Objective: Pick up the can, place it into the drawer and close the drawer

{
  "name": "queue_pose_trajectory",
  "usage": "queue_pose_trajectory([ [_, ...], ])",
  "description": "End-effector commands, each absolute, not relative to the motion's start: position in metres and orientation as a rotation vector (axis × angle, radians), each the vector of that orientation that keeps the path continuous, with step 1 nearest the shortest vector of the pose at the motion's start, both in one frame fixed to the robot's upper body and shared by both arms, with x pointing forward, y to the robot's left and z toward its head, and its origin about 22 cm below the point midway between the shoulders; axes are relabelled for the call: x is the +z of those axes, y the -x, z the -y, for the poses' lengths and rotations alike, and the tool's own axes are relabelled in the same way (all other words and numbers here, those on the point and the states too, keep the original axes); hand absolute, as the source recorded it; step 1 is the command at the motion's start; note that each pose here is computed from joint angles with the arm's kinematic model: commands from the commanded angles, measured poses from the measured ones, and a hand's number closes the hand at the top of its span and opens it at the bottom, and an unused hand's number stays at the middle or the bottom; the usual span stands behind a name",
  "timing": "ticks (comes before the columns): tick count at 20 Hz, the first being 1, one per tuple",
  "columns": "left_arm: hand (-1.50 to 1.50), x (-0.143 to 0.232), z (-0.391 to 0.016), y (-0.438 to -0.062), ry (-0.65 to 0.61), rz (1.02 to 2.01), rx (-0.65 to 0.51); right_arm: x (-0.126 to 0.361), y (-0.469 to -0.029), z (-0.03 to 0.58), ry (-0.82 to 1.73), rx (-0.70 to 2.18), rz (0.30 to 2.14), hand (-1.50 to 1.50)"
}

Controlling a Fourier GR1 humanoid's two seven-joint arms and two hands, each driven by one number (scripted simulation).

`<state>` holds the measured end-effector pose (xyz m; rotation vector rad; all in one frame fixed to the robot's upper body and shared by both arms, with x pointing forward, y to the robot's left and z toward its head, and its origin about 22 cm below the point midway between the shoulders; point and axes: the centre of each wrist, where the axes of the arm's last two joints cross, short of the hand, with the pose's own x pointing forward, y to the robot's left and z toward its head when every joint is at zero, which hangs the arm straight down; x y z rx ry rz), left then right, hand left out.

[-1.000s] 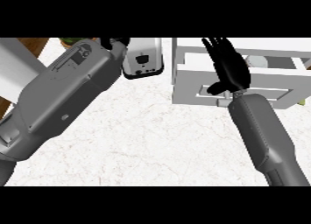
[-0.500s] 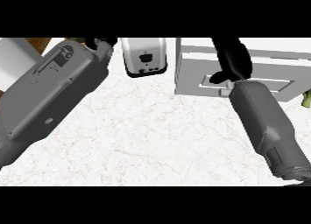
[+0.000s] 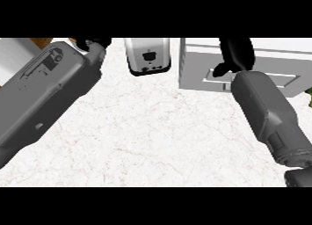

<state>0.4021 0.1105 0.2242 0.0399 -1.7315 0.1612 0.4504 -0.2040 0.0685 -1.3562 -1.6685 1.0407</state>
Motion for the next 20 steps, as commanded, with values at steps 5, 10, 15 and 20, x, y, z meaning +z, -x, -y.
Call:
queue_pose_trajectory([
  [5,-1.50,0.221,-0.117,-0.396,-0.027,1.709,0.149,0.110,-0.467,0.202,1.443,0.994,1.676,-1.50],
  [10,-1.50,0.243,-0.120,-0.390,-0.012,1.737,0.133,0.127,-0.473,0.201,1.416,0.975,1.658,-1.50],
  [15,-1.50,0.225,-0.116,-0.384,0.002,1.720,0.138,0.129,-0.474,0.187,1.051,0.869,1.781,-1.50],
  [20,-1.50,0.229,-0.124,-0.386,-0.026,1.725,0.137,0.122,-0.473,0.180,0.768,0.589,1.817,-1.50],
])
